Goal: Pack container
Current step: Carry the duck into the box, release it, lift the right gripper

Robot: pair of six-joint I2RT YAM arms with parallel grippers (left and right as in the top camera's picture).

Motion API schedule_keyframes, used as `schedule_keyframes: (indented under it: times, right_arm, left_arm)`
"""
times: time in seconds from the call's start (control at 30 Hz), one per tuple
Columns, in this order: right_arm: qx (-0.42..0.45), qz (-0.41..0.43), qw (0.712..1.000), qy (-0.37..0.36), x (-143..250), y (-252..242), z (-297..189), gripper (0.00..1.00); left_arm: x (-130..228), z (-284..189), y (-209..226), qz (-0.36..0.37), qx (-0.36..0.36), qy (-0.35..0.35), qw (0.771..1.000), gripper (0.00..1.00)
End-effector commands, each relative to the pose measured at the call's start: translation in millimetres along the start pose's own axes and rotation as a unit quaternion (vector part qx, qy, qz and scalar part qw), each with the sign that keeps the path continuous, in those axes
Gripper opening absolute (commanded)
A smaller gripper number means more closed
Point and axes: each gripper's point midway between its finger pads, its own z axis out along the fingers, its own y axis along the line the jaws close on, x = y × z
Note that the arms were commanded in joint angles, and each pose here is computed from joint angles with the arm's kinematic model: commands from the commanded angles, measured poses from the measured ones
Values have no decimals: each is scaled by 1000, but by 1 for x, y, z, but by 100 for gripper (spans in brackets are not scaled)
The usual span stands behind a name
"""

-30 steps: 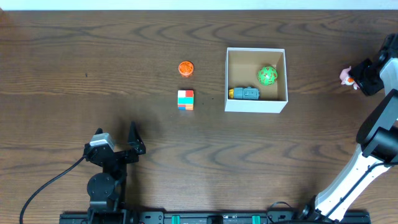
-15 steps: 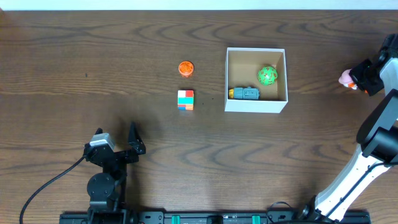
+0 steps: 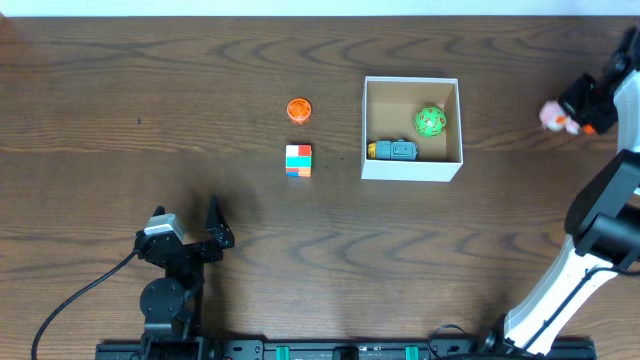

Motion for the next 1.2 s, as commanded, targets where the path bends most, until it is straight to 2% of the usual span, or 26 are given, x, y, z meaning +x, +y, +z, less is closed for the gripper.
schedule_keyframes:
  times: [0.0, 0.2, 0.37, 0.53, 0.73, 1.0, 1.17]
  right_arm:
    - [-109, -81, 989, -51, 0, 70, -84, 1]
    - [-157, -187, 966, -80, 38, 129, -141, 2]
    - [-180, -317, 928, -76, 90, 174, -164, 4]
    - [-175, -401, 898, -48, 136, 196, -159, 5]
    - [-165, -496, 853, -16, 174, 202, -152, 6]
    - [-158, -567, 808, 8, 193, 204, -136, 7]
    - [-154, -573, 805, 20, 194, 212, -106, 9]
  left_arm:
    - [18, 1, 7, 11, -13, 25, 1000, 98]
    - [18, 1, 7, 11, -13, 25, 1000, 98]
    - [17, 1, 7, 11, -13, 25, 1000, 98]
    - [18, 1, 7, 11, -13, 25, 1000, 98]
    - [18, 1, 7, 11, -13, 25, 1000, 98]
    - [17, 1, 7, 11, -13, 25, 1000, 98]
    - [18, 1, 7, 11, -13, 25, 1000, 98]
